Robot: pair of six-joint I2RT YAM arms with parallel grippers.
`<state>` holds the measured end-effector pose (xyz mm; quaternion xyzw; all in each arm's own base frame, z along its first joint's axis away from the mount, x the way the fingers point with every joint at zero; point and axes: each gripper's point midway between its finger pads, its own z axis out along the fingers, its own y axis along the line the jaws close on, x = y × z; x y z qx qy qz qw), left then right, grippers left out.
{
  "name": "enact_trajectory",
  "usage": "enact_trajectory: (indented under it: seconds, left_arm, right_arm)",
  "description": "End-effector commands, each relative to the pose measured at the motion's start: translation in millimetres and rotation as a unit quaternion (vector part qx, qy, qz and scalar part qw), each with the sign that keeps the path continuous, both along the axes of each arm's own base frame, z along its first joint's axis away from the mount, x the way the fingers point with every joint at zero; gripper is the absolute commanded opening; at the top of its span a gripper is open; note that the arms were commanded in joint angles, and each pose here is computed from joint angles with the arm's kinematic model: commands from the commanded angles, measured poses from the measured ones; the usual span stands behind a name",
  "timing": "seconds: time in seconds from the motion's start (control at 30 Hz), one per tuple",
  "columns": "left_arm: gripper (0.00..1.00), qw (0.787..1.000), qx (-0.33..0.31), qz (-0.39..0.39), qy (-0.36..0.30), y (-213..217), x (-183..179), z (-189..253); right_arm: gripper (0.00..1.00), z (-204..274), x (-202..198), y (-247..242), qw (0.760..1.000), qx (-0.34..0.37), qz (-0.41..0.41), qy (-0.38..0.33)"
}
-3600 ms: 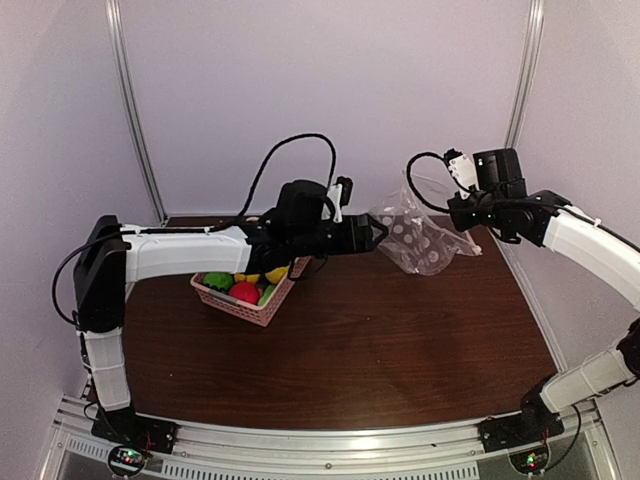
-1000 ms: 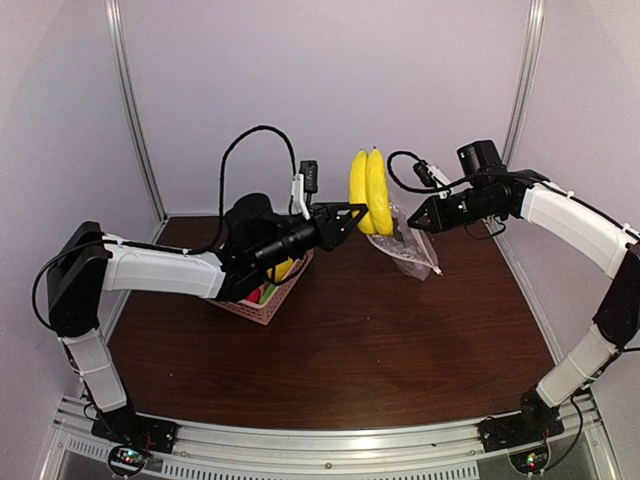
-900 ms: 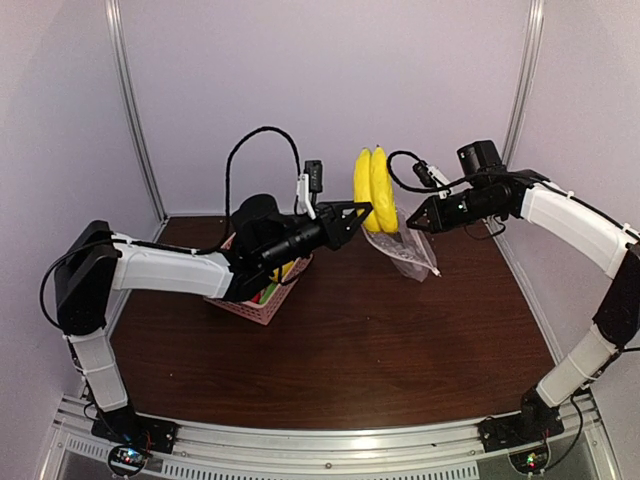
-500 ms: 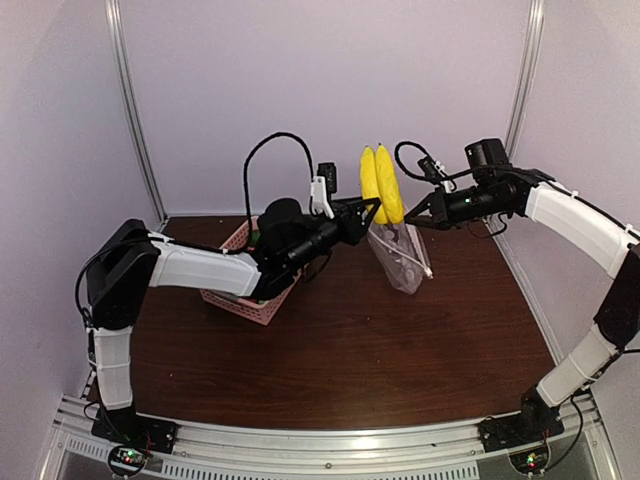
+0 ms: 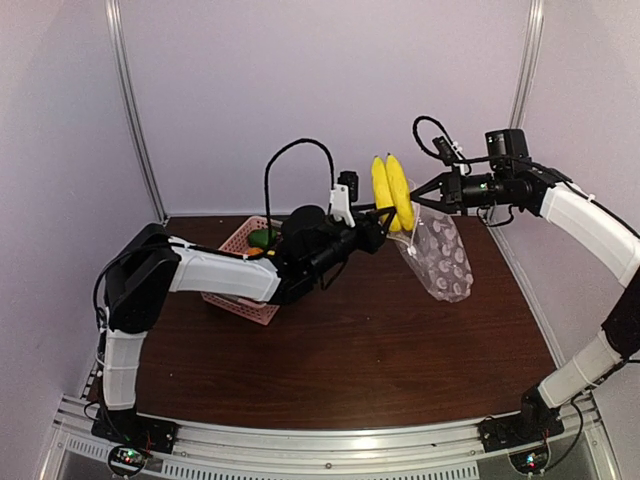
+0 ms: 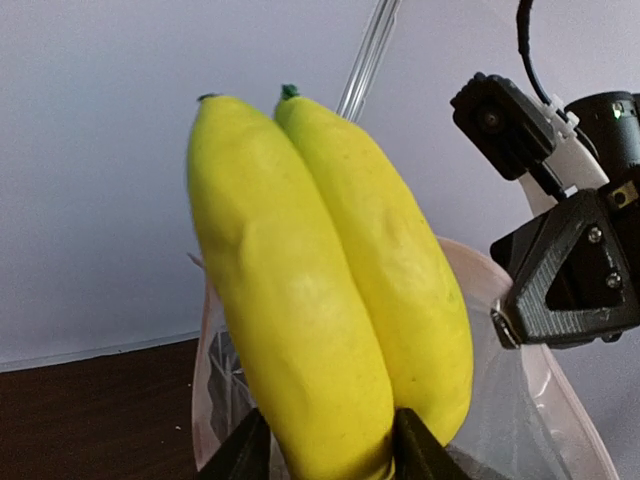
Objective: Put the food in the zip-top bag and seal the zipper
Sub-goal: Place the fake fruit in the zipper food storage bag, then pick up the fake fruit from the bin.
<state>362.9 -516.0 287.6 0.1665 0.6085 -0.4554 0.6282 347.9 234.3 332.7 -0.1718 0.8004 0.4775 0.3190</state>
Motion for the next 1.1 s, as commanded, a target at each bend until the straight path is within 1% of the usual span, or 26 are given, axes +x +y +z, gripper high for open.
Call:
enact_trajectory:
  seconds: [0.0,0.07,0.17,0.33,0.47,0.5,0.57,0.6,0.67,0.7,0.77,0.87,0.97,1.07]
  left_arm:
    - [0.57,1.0,0.007,-0.007,-0.008,-11.9,-6.6,-0.2]
    - [0.62,1.0,0.0,-0.014,-0.014,-7.5,-12.3,14.3]
    - [0.66,0.999,-0.006,-0.027,-0.033,3.3,-25.5,39.1]
    - [0.69,0.998,-0.01,-0.039,-0.049,19.0,-41.7,61.8]
    - [0.71,0.997,-0.014,-0.042,-0.059,34.5,-53.6,82.5]
    - [0.72,0.997,-0.014,-0.041,-0.065,41.7,-58.5,91.5]
    - [0.73,0.997,0.005,-0.035,-0.066,57.4,-67.1,101.4]
    - [0.76,0.998,0.014,-0.009,-0.062,73.8,-66.8,112.5]
    - [0.83,0.996,0.069,0.048,-0.036,98.3,-56.9,109.0]
    - [0.86,0.991,0.102,0.08,-0.018,112.5,-50.1,103.7]
    - [0.88,0.977,0.17,0.13,0.024,139.3,-34.1,86.1]
    - [0.89,0.944,0.264,0.175,0.094,182.7,-13.0,41.7]
    - [0.87,0.91,0.314,0.199,0.185,230.8,5.7,-6.1]
    - [0.85,0.878,0.346,0.202,0.261,263.6,10.0,-47.6]
  right_arm:
    - [0.0,25.8,-9.2,1.5,0.999,0.04,0.02,-0.022]
    - [0.0,28.2,-8.7,-1.3,0.999,0.043,0.019,-0.026]
    - [0.0,26.0,-4.8,-8.3,0.999,0.041,0.013,-0.029]
    - [0.0,16.9,-1.9,-10.5,0.999,0.039,0.012,-0.026]
    - [0.0,20.7,-2.6,-11.3,0.999,0.033,0.016,-0.039]
    - [0.0,20.0,-0.2,-15.1,0.999,0.018,0.007,-0.047]
    - [0.0,9.7,9.1,-28.5,0.996,-0.045,-0.03,-0.07]
    - [0.0,2.3,14.6,-37.0,0.993,-0.077,-0.049,-0.08]
    - [0.0,-13.4,23.6,-51.5,0.985,-0.127,-0.075,-0.09]
    - [0.0,-19.6,28.2,-59.0,0.981,-0.146,-0.086,-0.09]
    - [0.0,-24.1,37.6,-72.7,0.976,-0.168,-0.105,-0.093]
    - [0.0,-13.0,49.4,-93.9,0.966,-0.189,-0.139,-0.112]
    - [0.0,7.5,57.9,-116.6,0.943,-0.23,-0.182,-0.156]
    - [0.0,27.4,57.3,-126.6,0.928,-0.244,-0.208,-0.191]
